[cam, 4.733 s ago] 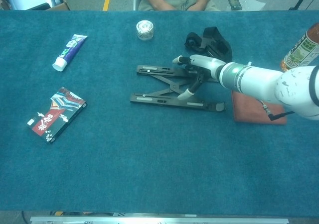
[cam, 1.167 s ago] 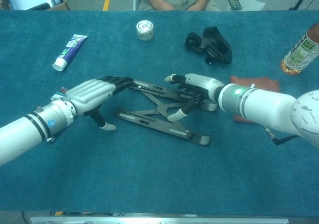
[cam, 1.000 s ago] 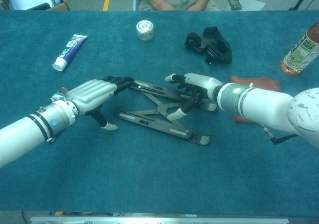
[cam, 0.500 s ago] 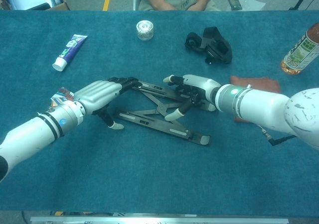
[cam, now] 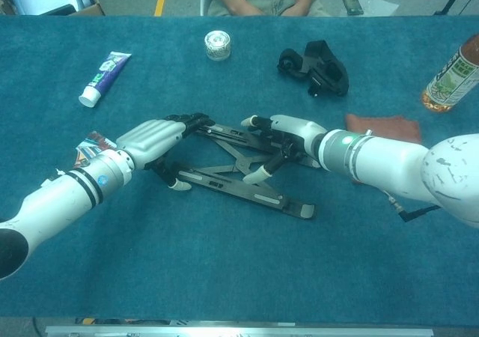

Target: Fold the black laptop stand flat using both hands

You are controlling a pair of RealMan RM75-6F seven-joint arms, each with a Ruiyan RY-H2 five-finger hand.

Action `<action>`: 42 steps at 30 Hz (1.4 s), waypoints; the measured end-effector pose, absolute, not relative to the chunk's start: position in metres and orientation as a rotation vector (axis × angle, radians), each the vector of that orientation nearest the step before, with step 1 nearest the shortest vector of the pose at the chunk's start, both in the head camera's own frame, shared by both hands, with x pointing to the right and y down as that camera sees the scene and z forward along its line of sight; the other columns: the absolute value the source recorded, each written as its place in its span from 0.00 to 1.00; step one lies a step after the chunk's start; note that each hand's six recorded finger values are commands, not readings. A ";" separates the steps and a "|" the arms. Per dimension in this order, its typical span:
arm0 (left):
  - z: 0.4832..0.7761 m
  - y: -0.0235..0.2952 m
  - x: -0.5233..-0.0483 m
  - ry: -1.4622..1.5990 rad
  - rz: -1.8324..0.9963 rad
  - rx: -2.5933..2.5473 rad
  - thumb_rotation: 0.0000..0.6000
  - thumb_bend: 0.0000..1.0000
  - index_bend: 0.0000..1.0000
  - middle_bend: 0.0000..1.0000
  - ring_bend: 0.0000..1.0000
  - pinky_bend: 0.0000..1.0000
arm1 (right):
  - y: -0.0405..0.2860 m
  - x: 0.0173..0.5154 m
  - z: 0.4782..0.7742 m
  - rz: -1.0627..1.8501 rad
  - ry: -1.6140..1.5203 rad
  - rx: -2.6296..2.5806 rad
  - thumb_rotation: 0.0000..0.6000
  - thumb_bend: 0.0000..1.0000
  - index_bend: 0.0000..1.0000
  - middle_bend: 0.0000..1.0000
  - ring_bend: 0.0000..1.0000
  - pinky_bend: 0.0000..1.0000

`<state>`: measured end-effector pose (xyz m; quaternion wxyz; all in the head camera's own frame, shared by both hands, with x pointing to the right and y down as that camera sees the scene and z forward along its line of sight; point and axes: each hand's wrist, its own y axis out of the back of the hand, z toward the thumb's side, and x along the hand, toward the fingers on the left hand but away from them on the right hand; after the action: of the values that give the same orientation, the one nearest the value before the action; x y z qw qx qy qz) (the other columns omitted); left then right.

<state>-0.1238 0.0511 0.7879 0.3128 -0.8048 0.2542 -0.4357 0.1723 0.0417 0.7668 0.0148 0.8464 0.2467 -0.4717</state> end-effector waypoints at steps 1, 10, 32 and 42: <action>0.788 0.051 -0.124 0.674 -1.149 -2.124 1.00 0.13 0.00 0.00 0.00 0.00 | 0.042 0.172 0.767 -1.465 0.765 2.634 0.97 0.00 0.00 0.04 0.00 0.00; 0.788 0.048 -0.124 0.686 -1.146 -2.123 1.00 0.13 0.00 0.00 0.00 0.00 | 0.047 0.166 0.765 -1.437 0.748 2.649 0.98 0.00 0.00 0.07 0.01 0.00; 0.790 0.047 -0.124 0.708 -1.148 -2.142 1.00 0.13 0.00 0.00 0.00 0.00 | 0.062 0.146 0.760 -1.385 0.659 2.677 0.97 0.00 0.00 0.08 0.01 0.00; 0.792 0.047 -0.124 0.716 -1.151 -2.149 1.00 0.13 0.00 0.00 0.00 0.00 | 0.071 0.137 0.759 -1.352 0.612 2.686 0.98 0.00 0.00 0.08 0.01 0.00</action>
<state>-0.1241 0.0468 0.7918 0.2960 -0.8080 0.2691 -0.4327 0.1373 0.0705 0.7588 0.0365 0.8748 0.1992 -0.4402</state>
